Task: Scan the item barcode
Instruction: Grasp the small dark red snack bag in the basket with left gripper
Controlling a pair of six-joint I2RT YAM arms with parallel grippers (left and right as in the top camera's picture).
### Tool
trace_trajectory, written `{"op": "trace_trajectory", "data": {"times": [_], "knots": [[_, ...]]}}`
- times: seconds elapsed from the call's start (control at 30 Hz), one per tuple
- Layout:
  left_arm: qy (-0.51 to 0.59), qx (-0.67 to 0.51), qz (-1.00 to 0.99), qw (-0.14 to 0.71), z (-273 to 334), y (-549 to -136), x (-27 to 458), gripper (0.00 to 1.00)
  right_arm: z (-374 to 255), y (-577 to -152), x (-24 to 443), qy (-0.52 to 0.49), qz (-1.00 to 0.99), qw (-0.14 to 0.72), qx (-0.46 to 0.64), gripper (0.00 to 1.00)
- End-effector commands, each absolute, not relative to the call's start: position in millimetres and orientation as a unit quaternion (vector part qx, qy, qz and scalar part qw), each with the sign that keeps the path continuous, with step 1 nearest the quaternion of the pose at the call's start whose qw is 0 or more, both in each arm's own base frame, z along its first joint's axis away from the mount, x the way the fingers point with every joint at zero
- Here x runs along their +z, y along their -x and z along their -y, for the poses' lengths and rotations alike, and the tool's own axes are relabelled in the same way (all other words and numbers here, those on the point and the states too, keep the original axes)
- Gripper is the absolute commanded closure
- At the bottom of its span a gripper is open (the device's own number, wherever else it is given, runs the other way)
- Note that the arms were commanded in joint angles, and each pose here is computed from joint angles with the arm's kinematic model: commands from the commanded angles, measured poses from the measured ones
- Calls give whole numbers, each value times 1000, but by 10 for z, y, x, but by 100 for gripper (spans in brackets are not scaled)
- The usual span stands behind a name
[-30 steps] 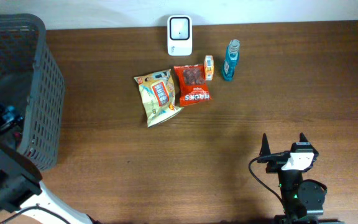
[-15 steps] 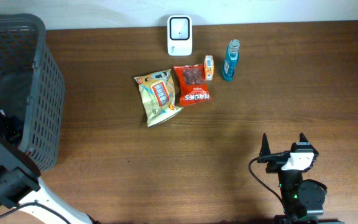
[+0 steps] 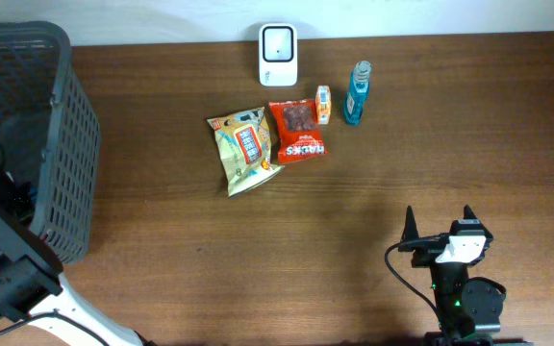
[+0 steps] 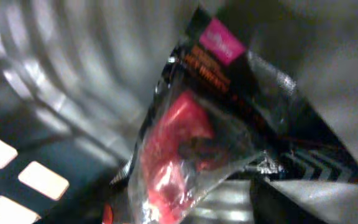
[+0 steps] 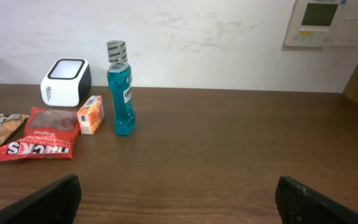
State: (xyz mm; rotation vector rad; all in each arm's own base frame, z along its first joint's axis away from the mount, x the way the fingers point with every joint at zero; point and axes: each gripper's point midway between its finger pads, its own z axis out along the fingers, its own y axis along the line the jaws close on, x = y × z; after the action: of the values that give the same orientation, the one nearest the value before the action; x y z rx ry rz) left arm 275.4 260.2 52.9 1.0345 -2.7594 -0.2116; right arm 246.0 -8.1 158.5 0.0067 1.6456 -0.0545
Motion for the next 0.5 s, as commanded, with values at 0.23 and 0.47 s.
{"op": "trace_trajectory", "data": {"times": [0.23,0.47], "knots": [[-347,-71,930,104,-2569,-2643,212,32,113,-2460,1547,-9,-736,677,-30,1],[-347,-69,929,107,-2554,-2625,189,54,113,-2460,1547,-9,-736,677,-30,2]]}}
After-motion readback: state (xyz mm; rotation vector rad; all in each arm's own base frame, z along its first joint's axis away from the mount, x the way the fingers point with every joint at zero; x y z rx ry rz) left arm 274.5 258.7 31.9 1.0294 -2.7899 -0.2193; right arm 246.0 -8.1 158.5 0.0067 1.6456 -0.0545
